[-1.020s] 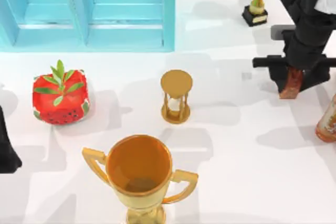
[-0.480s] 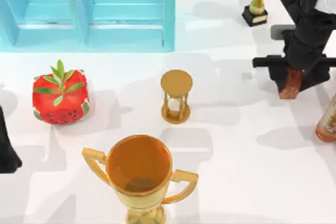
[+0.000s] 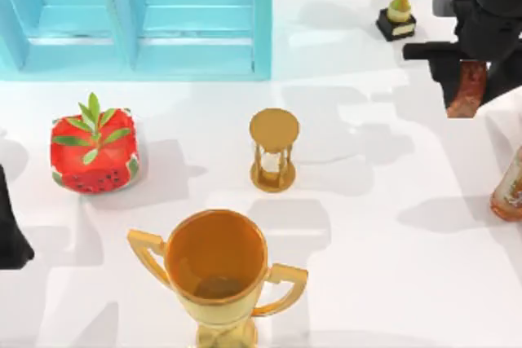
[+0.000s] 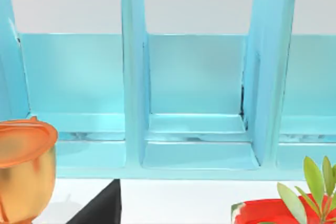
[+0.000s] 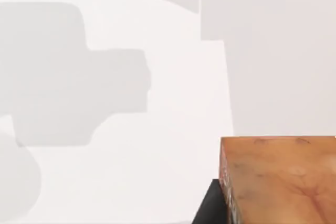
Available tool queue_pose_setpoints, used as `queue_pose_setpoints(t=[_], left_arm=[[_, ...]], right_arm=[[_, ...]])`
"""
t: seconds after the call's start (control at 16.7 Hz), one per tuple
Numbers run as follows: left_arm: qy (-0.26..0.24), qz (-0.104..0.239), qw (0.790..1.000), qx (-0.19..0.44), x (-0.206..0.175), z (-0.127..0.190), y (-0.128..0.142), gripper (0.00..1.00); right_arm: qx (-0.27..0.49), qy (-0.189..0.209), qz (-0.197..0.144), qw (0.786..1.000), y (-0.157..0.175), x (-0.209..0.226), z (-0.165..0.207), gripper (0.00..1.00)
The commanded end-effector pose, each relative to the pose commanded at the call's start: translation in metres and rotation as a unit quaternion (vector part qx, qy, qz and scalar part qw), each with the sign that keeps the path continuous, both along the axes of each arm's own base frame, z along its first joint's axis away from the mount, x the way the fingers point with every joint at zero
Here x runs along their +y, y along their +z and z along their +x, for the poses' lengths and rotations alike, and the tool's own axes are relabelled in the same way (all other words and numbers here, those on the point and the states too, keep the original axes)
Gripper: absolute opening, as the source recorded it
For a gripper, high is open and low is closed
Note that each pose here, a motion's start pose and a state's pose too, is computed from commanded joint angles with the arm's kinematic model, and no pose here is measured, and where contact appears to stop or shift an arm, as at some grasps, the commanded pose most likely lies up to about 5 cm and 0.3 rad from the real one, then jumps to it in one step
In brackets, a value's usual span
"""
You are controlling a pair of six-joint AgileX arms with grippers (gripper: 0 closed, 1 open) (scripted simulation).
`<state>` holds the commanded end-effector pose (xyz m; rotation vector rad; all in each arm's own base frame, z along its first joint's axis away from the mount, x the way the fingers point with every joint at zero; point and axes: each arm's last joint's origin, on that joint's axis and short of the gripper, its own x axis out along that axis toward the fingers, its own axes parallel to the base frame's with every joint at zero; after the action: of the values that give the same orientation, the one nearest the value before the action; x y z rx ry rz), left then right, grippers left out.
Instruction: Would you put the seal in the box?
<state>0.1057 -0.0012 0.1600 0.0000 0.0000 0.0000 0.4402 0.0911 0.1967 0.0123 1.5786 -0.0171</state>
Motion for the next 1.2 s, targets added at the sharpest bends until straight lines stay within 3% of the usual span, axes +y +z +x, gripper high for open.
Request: queue_pose_setpoints(t=[0.18,0.6,0.9,1.2], left_arm=[[0.000,0.000,1.000,0.000,0.000,0.000,0.000,1.00],[0.000,0.000,1.000,0.000,0.000,0.000,0.000,1.00],[0.000,0.000,1.000,0.000,0.000,0.000,0.000,1.00],[0.000,0.000,1.000,0.000,0.000,0.000,0.000,1.00]], right_arm=[[-0.004,0.003,0.001,1.000,0.024,0.000,-0.003,0.00],[-0.002,0.002,0.001,1.000,0.027,-0.016,-0.005,0.00],[-0.002,0.003,0.002,1.000,0.047,-0.120,-0.032,0.00],[-0.003,0.005,0.002,1.000,0.064,-0.221,-0.098,0.00]])
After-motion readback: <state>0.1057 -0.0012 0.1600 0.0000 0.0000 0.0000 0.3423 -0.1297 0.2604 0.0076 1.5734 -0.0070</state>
